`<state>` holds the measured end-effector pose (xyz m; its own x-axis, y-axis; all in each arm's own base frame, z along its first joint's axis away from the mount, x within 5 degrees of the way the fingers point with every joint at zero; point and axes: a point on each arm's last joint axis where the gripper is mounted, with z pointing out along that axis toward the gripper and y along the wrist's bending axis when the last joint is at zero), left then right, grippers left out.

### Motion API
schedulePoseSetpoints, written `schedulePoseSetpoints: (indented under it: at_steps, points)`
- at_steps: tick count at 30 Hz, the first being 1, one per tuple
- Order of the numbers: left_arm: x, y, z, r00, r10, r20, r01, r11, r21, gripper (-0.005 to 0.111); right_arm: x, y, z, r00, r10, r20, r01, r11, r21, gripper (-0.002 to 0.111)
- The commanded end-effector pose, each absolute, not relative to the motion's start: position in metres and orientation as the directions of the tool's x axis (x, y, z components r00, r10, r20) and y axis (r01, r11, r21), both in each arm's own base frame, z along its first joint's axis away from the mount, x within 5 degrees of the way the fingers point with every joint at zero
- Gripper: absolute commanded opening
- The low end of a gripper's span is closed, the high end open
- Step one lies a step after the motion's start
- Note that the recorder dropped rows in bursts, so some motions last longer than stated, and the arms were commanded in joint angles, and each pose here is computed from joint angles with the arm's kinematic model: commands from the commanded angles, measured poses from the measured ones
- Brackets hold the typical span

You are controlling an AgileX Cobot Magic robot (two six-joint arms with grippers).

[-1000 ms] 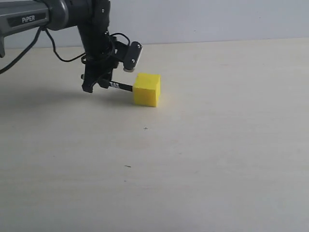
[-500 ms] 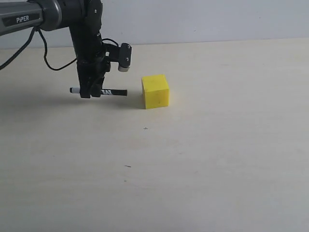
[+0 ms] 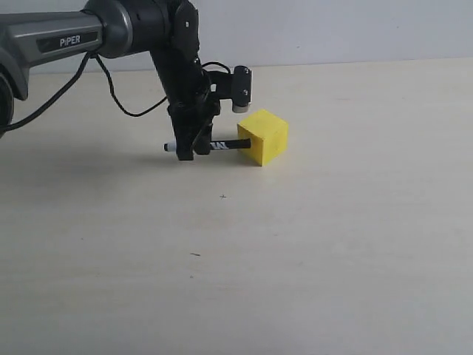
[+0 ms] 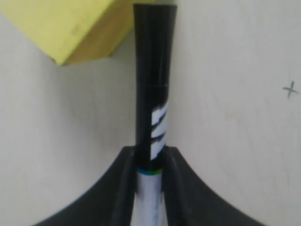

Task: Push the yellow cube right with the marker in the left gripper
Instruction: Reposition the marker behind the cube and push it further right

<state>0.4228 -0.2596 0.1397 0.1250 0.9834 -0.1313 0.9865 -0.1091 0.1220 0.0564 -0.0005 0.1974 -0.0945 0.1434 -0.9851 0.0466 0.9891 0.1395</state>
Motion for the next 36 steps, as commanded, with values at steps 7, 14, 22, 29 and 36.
schedulePoseSetpoints:
  at_steps: [7, 14, 22, 29, 36]
  points:
    - [0.435, -0.222, 0.143, -0.076, 0.993, -0.088, 0.996, 0.079, 0.04, 0.0, 0.056, -0.001, 0.197, -0.088, 0.136, -0.987, 0.05, 0.99, 0.132, 0.0]
    - [0.421, -0.248, 0.136, -0.026, 0.996, -0.089, 0.999, 0.028, 0.021, 0.0, 0.056, -0.001, 0.197, -0.088, 0.136, -0.987, 0.05, 0.99, 0.132, 0.0]
    - [0.432, -0.274, 0.14, -0.128, 0.96, -0.248, 0.962, 0.181, 0.203, 0.0, 0.056, -0.001, 0.197, -0.088, 0.136, -0.987, 0.05, 0.99, 0.132, 0.0]
    - [0.434, -0.262, 0.139, -0.137, 0.974, -0.182, 0.965, 0.172, 0.196, 0.0, 0.056, -0.001, 0.197, -0.088, 0.136, -0.987, 0.05, 0.99, 0.132, 0.0]
    - [0.435, -0.257, 0.139, -0.194, 0.97, -0.146, 0.952, 0.222, 0.21, 0.0, 0.056, -0.001, 0.197, -0.088, 0.136, -0.987, 0.05, 0.99, 0.132, 0.0]
